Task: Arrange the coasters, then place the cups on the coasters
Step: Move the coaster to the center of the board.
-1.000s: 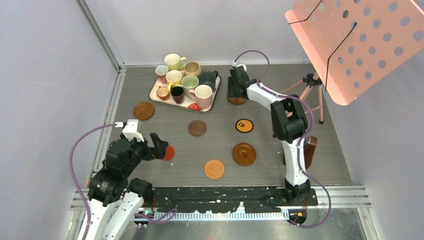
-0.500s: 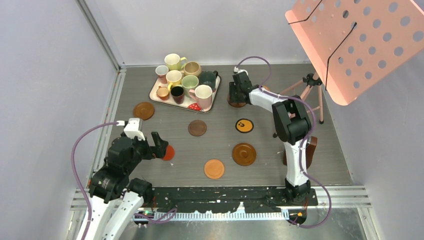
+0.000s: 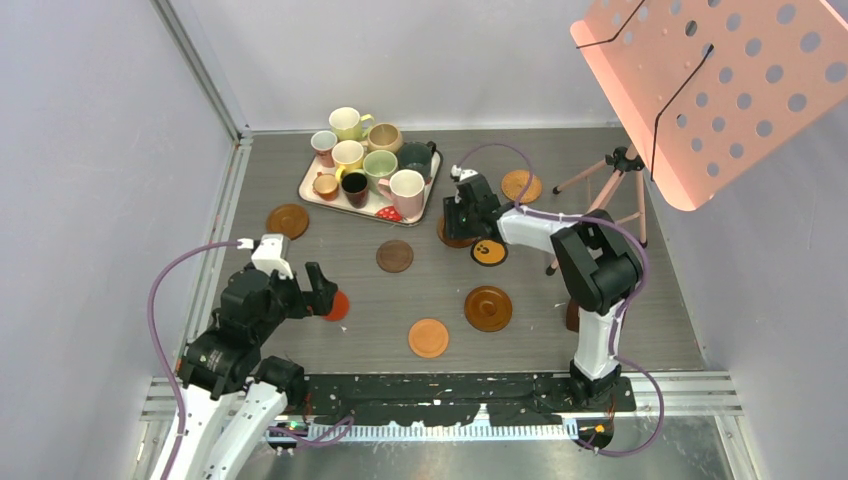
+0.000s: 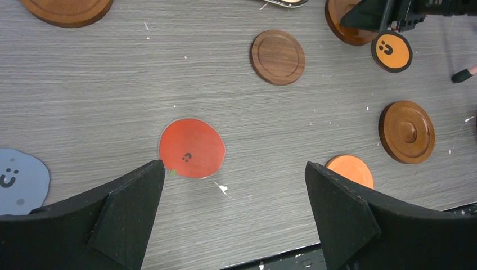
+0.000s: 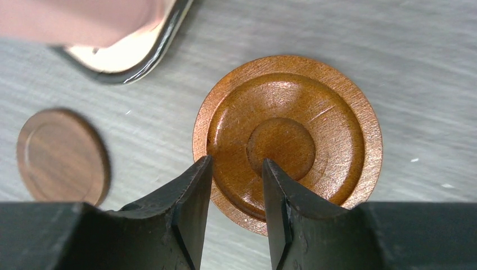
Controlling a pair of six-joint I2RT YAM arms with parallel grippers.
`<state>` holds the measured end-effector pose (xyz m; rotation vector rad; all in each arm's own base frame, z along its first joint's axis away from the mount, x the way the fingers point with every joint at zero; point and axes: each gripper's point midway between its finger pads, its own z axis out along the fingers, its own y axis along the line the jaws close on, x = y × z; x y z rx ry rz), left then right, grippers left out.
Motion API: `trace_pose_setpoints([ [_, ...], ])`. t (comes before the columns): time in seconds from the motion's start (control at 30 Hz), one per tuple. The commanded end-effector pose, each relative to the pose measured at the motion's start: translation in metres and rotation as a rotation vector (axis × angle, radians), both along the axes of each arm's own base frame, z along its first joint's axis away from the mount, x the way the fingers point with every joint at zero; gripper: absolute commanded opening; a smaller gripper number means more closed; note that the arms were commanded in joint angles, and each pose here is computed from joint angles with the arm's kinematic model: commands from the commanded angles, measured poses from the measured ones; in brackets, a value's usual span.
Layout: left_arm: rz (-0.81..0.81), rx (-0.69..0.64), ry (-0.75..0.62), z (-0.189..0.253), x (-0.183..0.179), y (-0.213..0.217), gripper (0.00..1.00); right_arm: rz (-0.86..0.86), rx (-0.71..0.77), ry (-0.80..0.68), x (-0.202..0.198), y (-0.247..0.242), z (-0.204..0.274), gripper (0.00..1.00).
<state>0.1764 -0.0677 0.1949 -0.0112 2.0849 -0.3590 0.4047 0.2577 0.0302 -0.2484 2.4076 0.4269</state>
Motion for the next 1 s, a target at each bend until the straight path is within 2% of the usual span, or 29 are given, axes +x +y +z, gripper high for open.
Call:
trace_pose_setpoints([
  [0.0,0.027,-0.002,-0.004,0.005,0.003,0.003,0.99,0.076,0.025,0.057,-0.04,0.019,-0.01,0.44],
  [0.37,0.042,0.002,0.001,0.004,0.003,0.005,0.99,0.116,0.018,0.125,-0.101,0.029,-0.026,0.44],
  [0.6,0.043,0.0,0.006,0.004,0.003,0.005,0.99,0.103,0.004,0.162,-0.128,0.019,-0.03,0.43],
  [0.97,0.04,0.0,0.015,0.002,0.004,0.004,0.99,0.193,0.005,0.186,-0.178,0.037,-0.026,0.43],
])
